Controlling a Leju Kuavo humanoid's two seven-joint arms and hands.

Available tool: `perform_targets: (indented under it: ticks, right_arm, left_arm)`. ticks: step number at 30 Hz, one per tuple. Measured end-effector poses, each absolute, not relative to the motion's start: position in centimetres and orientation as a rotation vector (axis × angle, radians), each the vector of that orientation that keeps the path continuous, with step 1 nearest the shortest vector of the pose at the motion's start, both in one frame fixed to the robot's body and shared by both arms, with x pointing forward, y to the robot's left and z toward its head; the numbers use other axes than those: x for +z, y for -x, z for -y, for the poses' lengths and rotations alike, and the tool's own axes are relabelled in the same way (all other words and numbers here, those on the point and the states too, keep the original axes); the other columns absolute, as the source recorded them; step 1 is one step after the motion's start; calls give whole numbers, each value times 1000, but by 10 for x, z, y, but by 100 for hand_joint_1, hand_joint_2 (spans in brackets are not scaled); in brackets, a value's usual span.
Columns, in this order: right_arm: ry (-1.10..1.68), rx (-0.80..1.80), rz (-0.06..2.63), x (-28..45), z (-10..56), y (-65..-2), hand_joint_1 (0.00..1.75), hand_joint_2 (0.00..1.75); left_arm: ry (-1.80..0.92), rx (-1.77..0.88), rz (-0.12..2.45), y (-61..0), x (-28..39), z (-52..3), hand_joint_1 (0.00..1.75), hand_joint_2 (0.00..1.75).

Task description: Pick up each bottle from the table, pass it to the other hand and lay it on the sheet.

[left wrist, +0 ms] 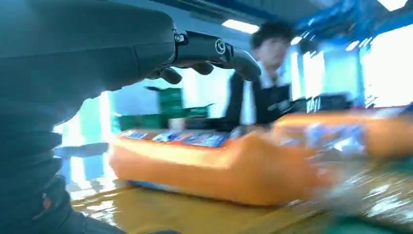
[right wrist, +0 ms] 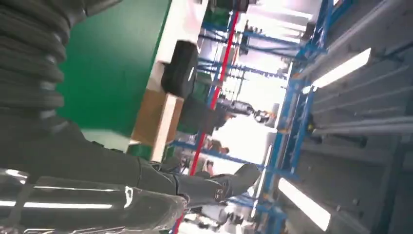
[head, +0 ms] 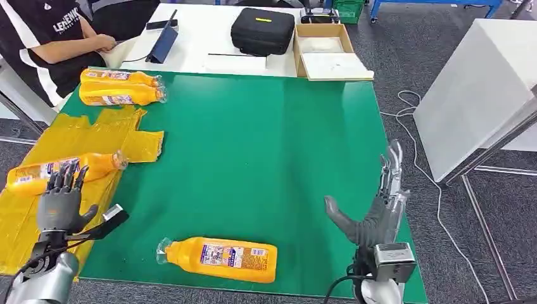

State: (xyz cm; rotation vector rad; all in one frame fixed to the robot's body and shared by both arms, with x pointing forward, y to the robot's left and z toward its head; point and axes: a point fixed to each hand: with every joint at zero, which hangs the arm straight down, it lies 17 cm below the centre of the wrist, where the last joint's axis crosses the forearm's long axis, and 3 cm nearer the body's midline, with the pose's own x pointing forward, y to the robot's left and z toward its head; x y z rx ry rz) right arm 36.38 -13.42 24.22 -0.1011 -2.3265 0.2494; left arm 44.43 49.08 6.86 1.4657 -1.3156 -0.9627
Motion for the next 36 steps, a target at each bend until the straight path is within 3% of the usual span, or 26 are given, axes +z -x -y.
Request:
perform_targets:
  ticks: [5,9,12,17,23,27,36]
  right_arm:
    - [93,299,2349,253,113,-365,0,175]
    - [160,430,2344,260,87,-369,0,175]
    - [282,627,2322,261,53,-372,0,175]
    - [321,756,2333,264,20,-366,0,175]
    - [335,807,2335,262,11,-363,0,175]
    - [470,1021,2293,248,-13,-359,0,175]
    - [366,1271,2170,212,-72,-341,0,175]
  left_arm:
    - [-1435,-836,1452,-459,90,-460,0,175]
    - [-1222,-419,1629,-465,100,-441,0,175]
    - [-1068,-291,1698,-472,111,-397,0,175]
    - [-951,-320,1836,-475,141,-327,0,175]
    - [-906,-331,1915,-470,157,-300,0,175]
    - [-835,-337,1971,-466,167,-277,0,175]
    - [-752,-317,1988,-478,175,-249,0,175]
